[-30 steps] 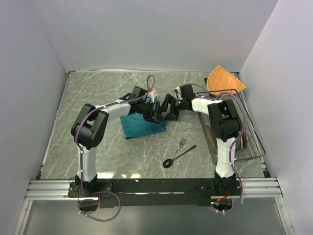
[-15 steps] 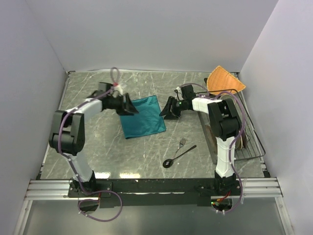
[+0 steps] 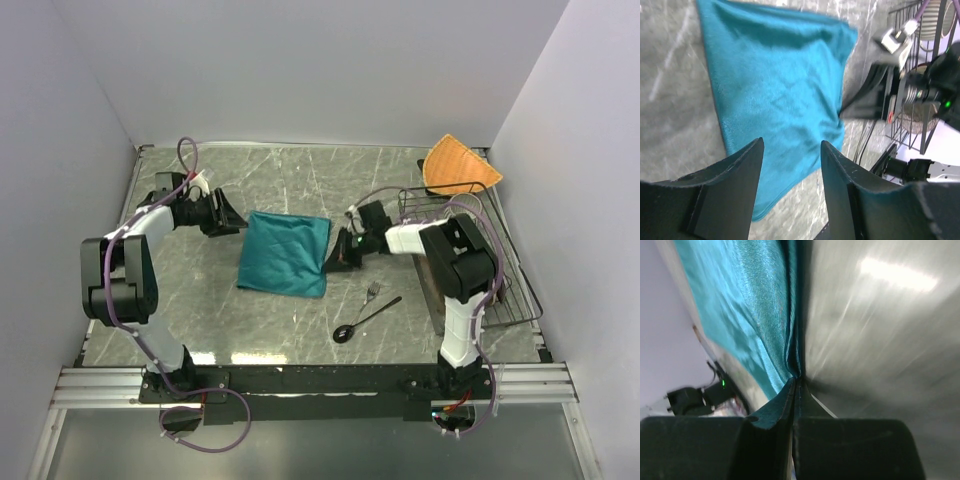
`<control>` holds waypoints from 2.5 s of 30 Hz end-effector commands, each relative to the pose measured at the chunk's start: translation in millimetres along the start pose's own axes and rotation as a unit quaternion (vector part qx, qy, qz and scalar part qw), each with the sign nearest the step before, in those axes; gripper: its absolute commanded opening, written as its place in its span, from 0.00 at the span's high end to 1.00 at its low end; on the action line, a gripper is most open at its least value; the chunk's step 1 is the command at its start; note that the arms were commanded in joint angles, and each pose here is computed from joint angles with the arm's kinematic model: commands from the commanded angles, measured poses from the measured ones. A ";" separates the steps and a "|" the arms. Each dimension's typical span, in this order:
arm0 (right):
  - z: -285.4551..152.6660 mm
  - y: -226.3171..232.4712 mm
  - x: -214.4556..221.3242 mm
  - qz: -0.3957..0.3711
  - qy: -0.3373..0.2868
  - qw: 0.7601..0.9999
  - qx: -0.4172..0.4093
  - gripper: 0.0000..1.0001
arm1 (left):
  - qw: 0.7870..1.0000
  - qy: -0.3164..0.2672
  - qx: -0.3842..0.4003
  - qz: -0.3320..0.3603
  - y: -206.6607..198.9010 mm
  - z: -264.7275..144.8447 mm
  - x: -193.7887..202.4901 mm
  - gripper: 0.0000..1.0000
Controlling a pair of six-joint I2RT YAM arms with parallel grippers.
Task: Fold the napkin into a case and place the utensils inside
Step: Smooth out the square-folded napkin at the center of the board.
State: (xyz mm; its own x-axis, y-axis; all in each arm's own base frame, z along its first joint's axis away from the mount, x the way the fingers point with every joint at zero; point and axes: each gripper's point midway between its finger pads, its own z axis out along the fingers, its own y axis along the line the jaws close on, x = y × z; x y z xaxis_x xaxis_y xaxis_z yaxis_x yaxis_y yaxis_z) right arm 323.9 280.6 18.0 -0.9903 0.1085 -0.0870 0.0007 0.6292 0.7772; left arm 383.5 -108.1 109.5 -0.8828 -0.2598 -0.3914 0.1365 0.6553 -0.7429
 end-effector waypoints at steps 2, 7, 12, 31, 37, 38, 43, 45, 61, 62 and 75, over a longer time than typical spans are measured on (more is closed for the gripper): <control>3.4 17.9 49.8 0.018 0.020 1.000 0.002 0.73 | 0.999 -0.017 0.014 0.037 -14.7 -14.5 1.9 0.43; -22.5 14.4 22.2 -0.011 -0.012 0.999 0.031 0.30 | 0.996 -0.041 0.016 0.074 -25.5 -22.8 -11.8 0.36; -68.5 56.2 -33.3 -0.106 -0.072 0.991 0.022 0.18 | 0.983 -0.104 -0.003 0.153 -41.3 -41.8 -37.7 0.01; -16.0 158.7 -50.6 -0.117 -0.001 0.974 -0.195 0.00 | 0.986 -0.064 0.147 0.042 -105.6 21.3 0.6 0.01; 12.0 117.7 -52.7 -0.077 0.002 0.982 -0.174 0.00 | 0.988 -0.056 0.145 -0.007 -93.5 55.0 20.1 0.01; 12.7 115.7 -59.1 -0.075 -0.007 0.982 -0.175 0.00 | 0.987 -0.059 0.148 -0.011 -91.9 59.5 17.3 0.01; 17.6 103.1 -83.8 -0.077 -0.025 0.982 -0.170 0.00 | 0.981 -0.063 0.172 -0.059 -90.7 93.8 -2.0 0.01; 16.8 96.6 -90.8 -0.067 -0.029 0.982 -0.173 0.00 | 0.978 -0.070 0.187 -0.059 -97.2 101.3 -16.5 0.01; 35.1 0.5 -80.1 0.091 -0.037 0.992 -0.079 0.00 | 0.973 -0.084 0.089 -0.197 17.9 122.5 -20.2 0.01; 34.8 -2.5 -79.5 0.095 -0.035 0.992 -0.075 0.00 | 0.974 -0.086 0.083 -0.190 22.2 119.7 -20.6 0.01; 24.9 23.7 -101.4 0.047 -0.046 0.993 -0.096 0.00 | 0.983 0.007 0.154 -0.102 -51.6 46.9 17.6 0.01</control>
State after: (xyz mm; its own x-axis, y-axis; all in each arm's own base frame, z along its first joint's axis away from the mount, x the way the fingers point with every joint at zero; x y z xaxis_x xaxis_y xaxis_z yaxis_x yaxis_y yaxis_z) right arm 413.7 325.8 57.7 -0.9854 0.1581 -0.0624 -0.0023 0.3549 0.9349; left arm 431.0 -172.1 92.4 -0.8540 -0.4788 -0.2035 0.0257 0.3519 -0.9357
